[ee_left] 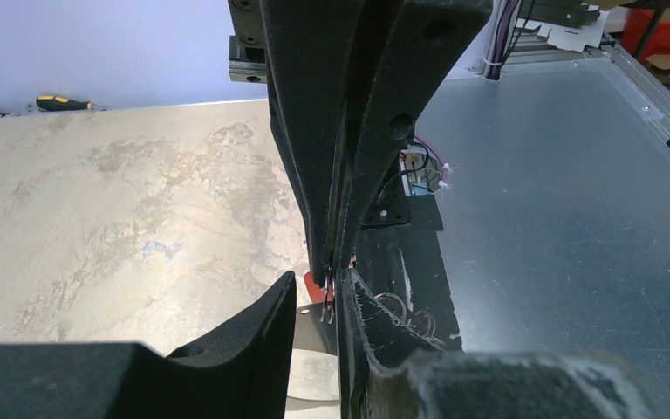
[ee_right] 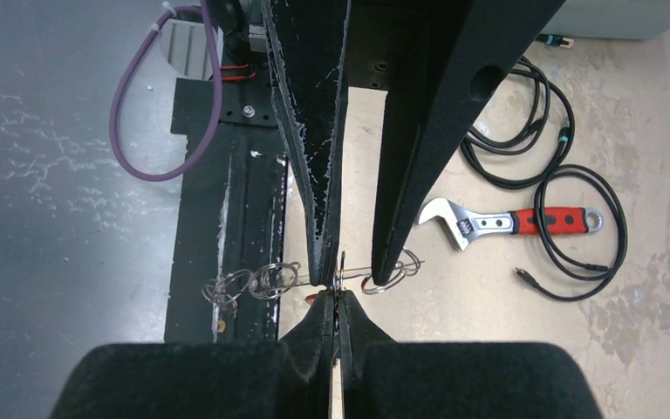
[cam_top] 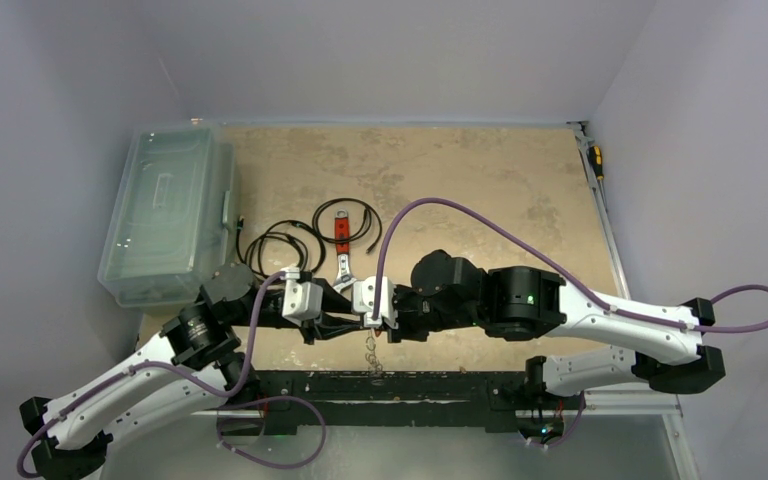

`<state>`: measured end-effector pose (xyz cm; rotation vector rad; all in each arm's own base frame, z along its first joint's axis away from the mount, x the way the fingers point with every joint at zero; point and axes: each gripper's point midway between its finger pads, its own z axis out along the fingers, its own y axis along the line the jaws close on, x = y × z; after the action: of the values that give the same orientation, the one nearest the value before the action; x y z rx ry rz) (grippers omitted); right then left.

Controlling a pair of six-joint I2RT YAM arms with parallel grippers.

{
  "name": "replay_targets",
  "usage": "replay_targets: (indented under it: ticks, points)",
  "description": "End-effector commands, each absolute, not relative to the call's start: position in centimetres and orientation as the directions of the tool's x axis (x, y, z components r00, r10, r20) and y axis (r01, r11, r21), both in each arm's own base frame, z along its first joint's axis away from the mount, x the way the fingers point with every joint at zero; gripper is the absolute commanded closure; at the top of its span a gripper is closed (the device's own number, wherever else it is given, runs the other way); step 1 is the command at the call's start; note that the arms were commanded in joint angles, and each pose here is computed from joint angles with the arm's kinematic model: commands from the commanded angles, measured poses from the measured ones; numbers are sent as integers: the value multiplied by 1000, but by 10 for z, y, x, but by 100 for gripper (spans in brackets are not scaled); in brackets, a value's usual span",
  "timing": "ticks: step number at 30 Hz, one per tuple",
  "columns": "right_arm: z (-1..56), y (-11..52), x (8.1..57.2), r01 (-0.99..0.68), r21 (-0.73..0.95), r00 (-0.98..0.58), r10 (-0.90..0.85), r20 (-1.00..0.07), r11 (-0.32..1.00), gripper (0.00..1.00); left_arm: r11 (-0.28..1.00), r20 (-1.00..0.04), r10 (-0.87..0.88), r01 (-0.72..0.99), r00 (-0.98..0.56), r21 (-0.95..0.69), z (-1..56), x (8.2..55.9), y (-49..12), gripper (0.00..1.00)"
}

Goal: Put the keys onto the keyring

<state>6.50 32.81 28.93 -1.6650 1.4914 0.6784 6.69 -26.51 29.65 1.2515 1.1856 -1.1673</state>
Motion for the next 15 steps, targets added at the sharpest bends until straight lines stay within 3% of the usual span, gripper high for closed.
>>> replay_targets:
  ticks: [1,9,15]
  points:
    - [322,339,66,-974,-226,198,-469,-861,4,100,-13,-999,2,999,51,51,299,67,-268,78]
    - [324,338,66,-973,-229,200,-464,-863,7,100,-15,-999,2,999,50,50,296,66,-267,78]
    - [323,342,63,-975,-223,202,-457,-866,-8,100,-44,-1000,0,999,12,12,296,61,-269,87]
